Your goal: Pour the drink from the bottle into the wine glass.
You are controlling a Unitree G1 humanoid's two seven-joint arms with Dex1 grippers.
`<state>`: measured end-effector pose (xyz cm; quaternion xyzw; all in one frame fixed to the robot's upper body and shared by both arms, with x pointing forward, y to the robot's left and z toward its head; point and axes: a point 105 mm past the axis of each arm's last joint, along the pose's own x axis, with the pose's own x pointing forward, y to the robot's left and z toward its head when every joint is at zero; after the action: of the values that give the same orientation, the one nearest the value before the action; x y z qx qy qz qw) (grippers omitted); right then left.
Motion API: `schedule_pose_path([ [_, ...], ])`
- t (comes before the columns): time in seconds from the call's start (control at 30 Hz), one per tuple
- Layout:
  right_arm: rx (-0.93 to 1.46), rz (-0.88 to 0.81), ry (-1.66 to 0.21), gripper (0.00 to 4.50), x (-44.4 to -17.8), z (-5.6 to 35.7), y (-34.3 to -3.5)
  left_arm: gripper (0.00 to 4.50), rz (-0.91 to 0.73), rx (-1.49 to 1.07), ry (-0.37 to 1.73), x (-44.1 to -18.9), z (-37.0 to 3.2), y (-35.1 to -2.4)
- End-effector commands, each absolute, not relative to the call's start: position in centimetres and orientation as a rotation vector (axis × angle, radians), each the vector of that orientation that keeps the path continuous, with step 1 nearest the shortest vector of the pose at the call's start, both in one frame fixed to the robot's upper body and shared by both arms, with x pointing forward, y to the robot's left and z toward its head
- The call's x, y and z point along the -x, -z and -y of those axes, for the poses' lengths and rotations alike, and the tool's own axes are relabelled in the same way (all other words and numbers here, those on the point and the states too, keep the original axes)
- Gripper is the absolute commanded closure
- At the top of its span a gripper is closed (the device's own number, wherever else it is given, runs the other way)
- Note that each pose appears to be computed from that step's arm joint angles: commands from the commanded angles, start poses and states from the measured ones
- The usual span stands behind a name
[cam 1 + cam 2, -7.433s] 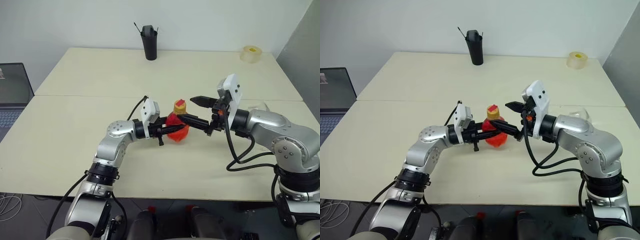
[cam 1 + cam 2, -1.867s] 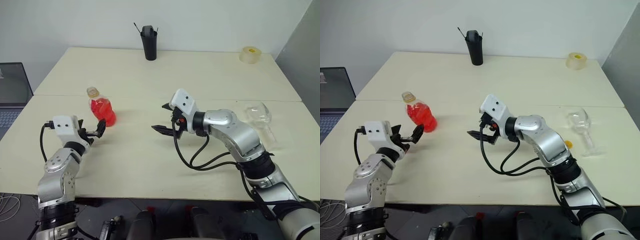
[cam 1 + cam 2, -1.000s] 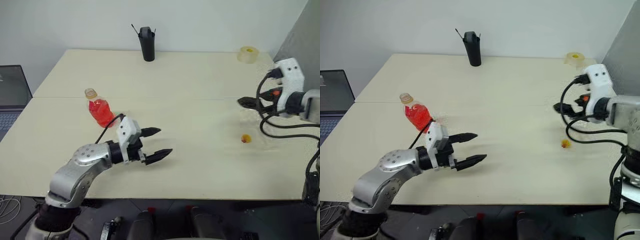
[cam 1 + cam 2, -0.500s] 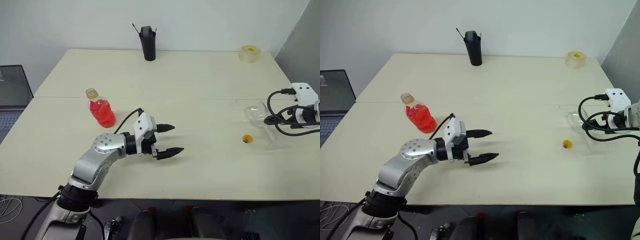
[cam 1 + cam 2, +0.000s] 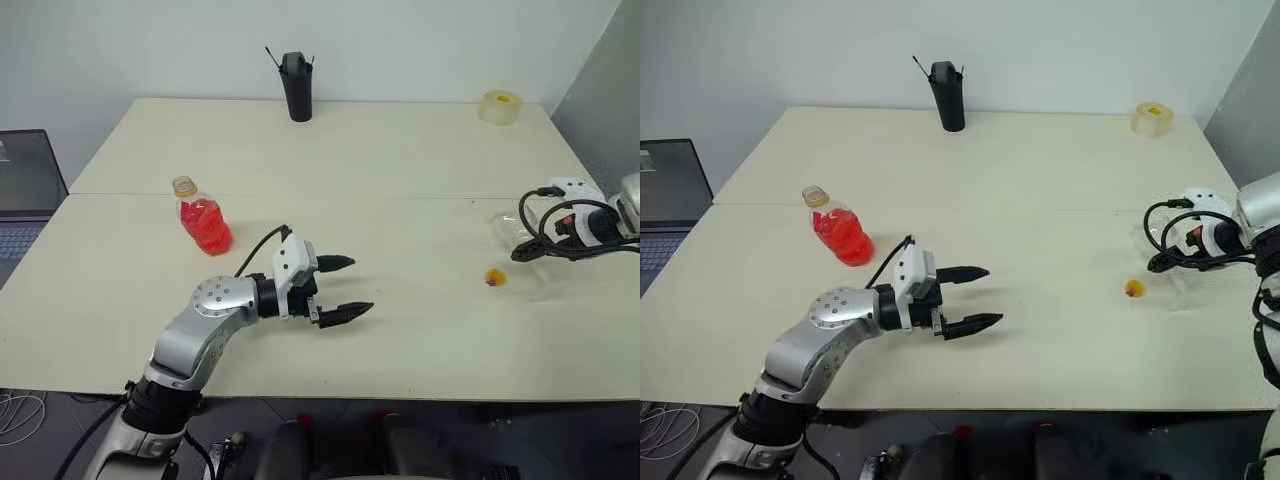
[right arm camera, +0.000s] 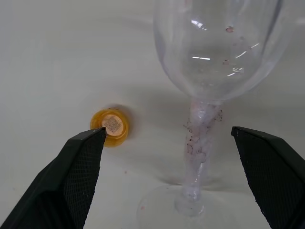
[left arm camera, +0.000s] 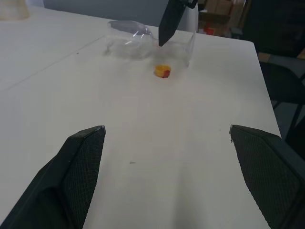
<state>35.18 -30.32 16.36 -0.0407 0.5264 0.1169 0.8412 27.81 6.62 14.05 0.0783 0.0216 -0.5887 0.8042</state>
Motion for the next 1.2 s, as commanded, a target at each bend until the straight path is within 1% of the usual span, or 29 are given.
schedule_pose_path([
  [0.03,0.129,-1.104,-0.247,0.0,-35.6,31.0,-17.2,0.02,-0.003,-0.184,1.26,-27.1,-6.6,-15.0],
  [0.1,0.135,-1.112,-0.249,0.0,-35.7,31.1,-17.0,0.02,-0.004,-0.182,1.256,-26.9,-6.6,-15.0],
  [0.2,0.147,-1.136,-0.251,0.6,-35.7,31.4,-16.4,0.0,-0.009,-0.184,1.243,-26.7,-6.8,-15.0],
  [0.53,0.193,-1.147,-0.24,4.1,-36.1,31.9,-15.9,0.0,-0.02,-0.18,1.217,-26.3,-7.1,-15.0],
  [0.57,0.198,-1.141,-0.237,4.34,-36.3,31.8,-16.0,0.0,-0.021,-0.179,1.215,-26.3,-7.1,-15.0],
  [0.7,0.22,-1.108,-0.252,4.36,-36.9,31.3,-16.6,0.0,-0.02,-0.186,1.205,-26.7,-7.3,-15.1],
  [0.73,0.227,-1.089,-0.263,4.36,-37.1,31.0,-17.0,0.0,-0.018,-0.19,1.201,-26.9,-7.3,-15.1],
  [0.8,0.27,-1.003,-0.286,4.36,-38.1,30.2,-18.8,0.0,-0.009,-0.209,1.183,-27.3,-7.5,-15.3],
  [0.93,0.35,-0.724,-0.383,4.36,-39.9,26.3,-24.3,0.0,0.008,-0.245,1.103,-28.5,-8.8,-15.7],
  [1.03,0.309,-0.414,-0.501,4.36,-40.5,20.6,-27.7,0.0,0.033,-0.207,1.035,-29.2,-10.5,-16.7],
  [1.1,0.255,-0.238,-0.553,4.36,-40.5,17.1,-28.3,0.0,0.053,-0.18,0.995,-29.5,-11.6,-17.5],
  [1.2,0.15,-0.01,-0.623,4.36,-40.1,12.2,-27.6,0.0,0.087,-0.142,0.931,-29.7,-13.2,-18.6],
])
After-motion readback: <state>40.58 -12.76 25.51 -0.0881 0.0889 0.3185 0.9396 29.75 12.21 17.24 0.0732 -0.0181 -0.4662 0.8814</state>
